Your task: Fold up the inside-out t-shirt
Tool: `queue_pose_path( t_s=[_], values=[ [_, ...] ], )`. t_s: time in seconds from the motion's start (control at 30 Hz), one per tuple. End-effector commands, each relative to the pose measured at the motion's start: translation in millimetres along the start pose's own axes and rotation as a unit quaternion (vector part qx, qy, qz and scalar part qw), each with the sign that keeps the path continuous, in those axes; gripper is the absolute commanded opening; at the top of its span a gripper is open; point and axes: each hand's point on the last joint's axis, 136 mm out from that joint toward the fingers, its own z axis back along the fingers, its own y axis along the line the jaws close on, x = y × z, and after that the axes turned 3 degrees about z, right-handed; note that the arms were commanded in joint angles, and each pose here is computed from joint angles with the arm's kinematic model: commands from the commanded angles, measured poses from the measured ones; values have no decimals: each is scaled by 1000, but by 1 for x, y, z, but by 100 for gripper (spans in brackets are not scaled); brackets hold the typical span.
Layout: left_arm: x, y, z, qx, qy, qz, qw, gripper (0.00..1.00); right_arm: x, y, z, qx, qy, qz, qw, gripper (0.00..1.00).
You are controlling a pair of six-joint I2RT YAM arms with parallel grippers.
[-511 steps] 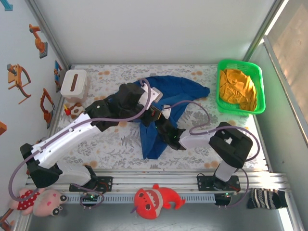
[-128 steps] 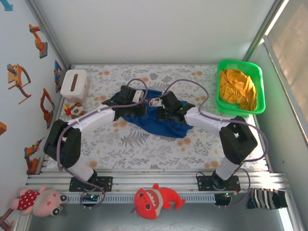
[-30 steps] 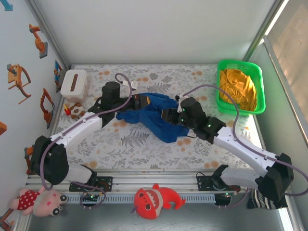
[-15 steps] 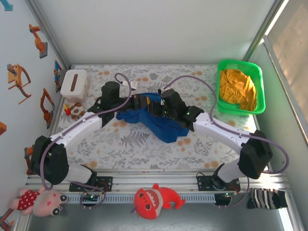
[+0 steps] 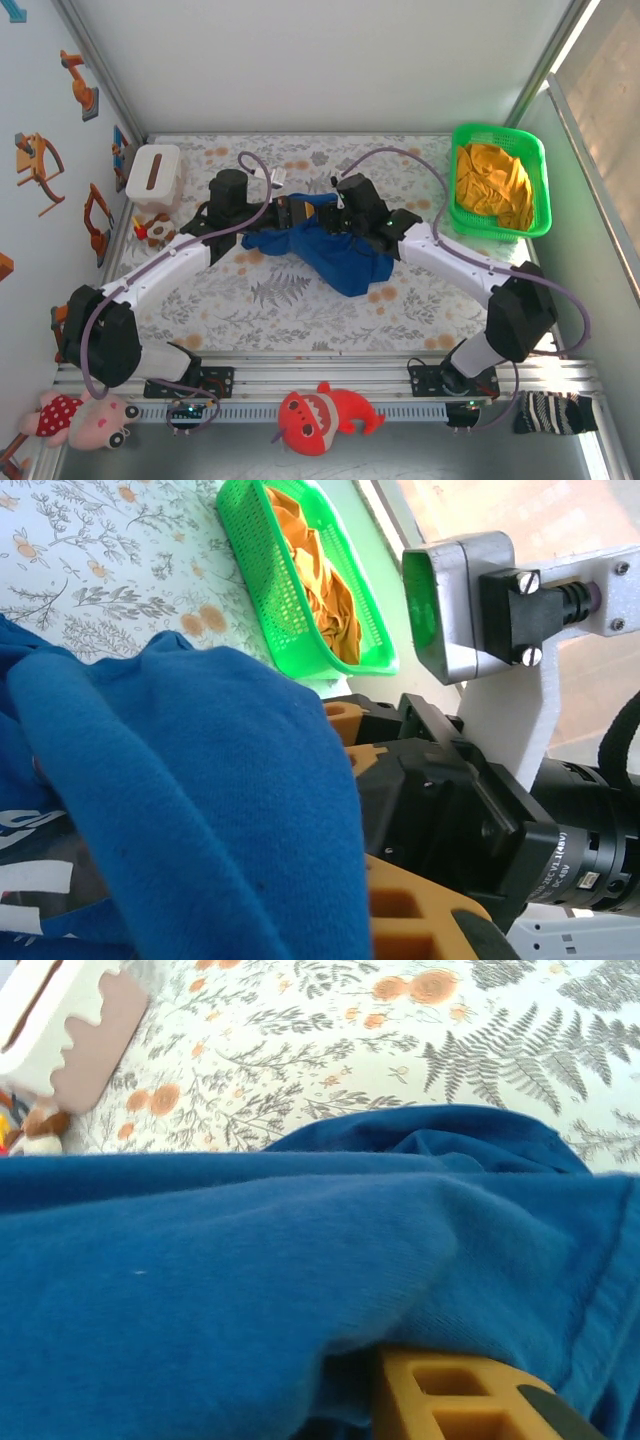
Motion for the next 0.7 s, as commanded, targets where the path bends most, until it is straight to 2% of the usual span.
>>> queue_pose_path(
  t_s=[0.0, 0.03, 0.13, 0.3, 0.33, 0.47, 0.67],
  values=[
    [4, -21, 9, -29, -2, -19, 999, 0, 12, 10, 1, 20, -3, 19, 1000, 5],
    [4, -21, 10, -28, -2, -19, 999, 0, 12, 9, 3, 21, -3, 19, 1000, 0],
    [10, -10, 14, -15, -11, -11, 1000, 0, 19, 7, 17, 31, -13, 13, 999, 0],
    [29, 28, 20, 22, -31, 13, 999, 0, 39, 23, 64, 85, -38, 10, 996, 0],
    [33, 36, 20, 29, -32, 16, 999, 3, 43, 29, 73, 101, -44, 12, 994, 0],
    [49, 71, 13, 59, -29, 35, 997, 43, 55, 48, 98, 163, -57, 7, 985, 0],
    [58, 74, 18, 74, -37, 34, 996, 63, 68, 42, 97, 208, -72, -46, 974, 0]
  ],
)
